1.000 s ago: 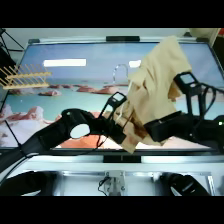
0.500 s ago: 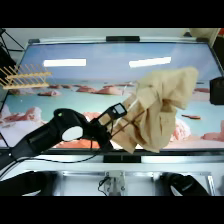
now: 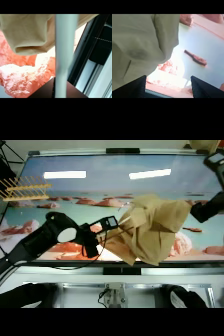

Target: Fold the shirts.

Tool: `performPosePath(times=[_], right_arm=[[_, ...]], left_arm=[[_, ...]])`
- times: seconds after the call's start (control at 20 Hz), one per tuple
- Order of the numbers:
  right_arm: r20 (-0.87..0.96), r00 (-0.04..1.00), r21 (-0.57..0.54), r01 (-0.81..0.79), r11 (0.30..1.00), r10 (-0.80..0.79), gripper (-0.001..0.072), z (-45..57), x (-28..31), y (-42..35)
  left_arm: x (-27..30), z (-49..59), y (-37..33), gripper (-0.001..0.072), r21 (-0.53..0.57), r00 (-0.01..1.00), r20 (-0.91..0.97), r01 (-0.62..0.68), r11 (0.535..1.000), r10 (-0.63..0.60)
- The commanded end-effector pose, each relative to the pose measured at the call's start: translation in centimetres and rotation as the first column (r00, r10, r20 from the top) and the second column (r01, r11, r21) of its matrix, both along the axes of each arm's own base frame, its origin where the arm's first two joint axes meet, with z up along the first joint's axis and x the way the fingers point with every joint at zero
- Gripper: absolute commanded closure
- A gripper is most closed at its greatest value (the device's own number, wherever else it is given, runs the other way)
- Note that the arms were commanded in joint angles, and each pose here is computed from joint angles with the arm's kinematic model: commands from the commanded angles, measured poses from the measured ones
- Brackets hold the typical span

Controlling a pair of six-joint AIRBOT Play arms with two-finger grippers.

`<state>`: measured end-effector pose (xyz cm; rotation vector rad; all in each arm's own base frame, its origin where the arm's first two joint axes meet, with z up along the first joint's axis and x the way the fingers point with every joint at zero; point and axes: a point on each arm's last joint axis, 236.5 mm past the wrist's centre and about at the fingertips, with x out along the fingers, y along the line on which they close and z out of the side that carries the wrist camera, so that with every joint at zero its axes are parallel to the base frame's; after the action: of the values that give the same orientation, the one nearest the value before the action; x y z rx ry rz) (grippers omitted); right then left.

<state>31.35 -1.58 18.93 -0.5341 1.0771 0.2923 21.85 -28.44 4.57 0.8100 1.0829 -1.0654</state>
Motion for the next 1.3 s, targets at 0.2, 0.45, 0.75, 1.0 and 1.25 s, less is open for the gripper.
performPosePath(times=[0.2, 0.45, 0.75, 1.0, 1.25], right_arm=[[-0.106, 0.696, -0.104, -0.718, 0.688, 0.710, 0.0061, -3.7, 2.0, 2.9], [-0.053, 0.568, -0.014, -0.823, 0.568, 0.821, 0.0061, -4.2, 1.3, 6.2], [-0.088, 0.537, 0.152, -0.825, 0.544, 0.839, 0.0074, -8.4, 0.8, 7.4], [-0.062, 0.550, 0.208, -0.809, 0.550, 0.833, 0.0652, -8.0, 0.3, 8.4], [-0.089, 0.626, 0.213, -0.748, 0.629, 0.775, 0.0654, -6.8, -0.8, 8.0]], left_arm=[[1.6, -2.3, 0.5, 0.0662, 0.054, 0.995, 0.007, 0.094, 0.994, -0.095], [2.8, -2.4, -0.7, 0.0662, 0.019, 0.993, 0.051, 0.107, 0.994, -0.108], [2.6, -2.1, -1.7, 0.0662, -0.030, 0.994, 0.046, 0.101, 0.994, -0.100], [2.4, -1.7, -2.9, 0.0652, -0.086, 0.996, 0.038, 0.090, 0.992, -0.087], [7.0, -0.5, 1.0, 0.0078, -0.047, 0.990, 0.135, -0.044, 0.998, 0.050]])
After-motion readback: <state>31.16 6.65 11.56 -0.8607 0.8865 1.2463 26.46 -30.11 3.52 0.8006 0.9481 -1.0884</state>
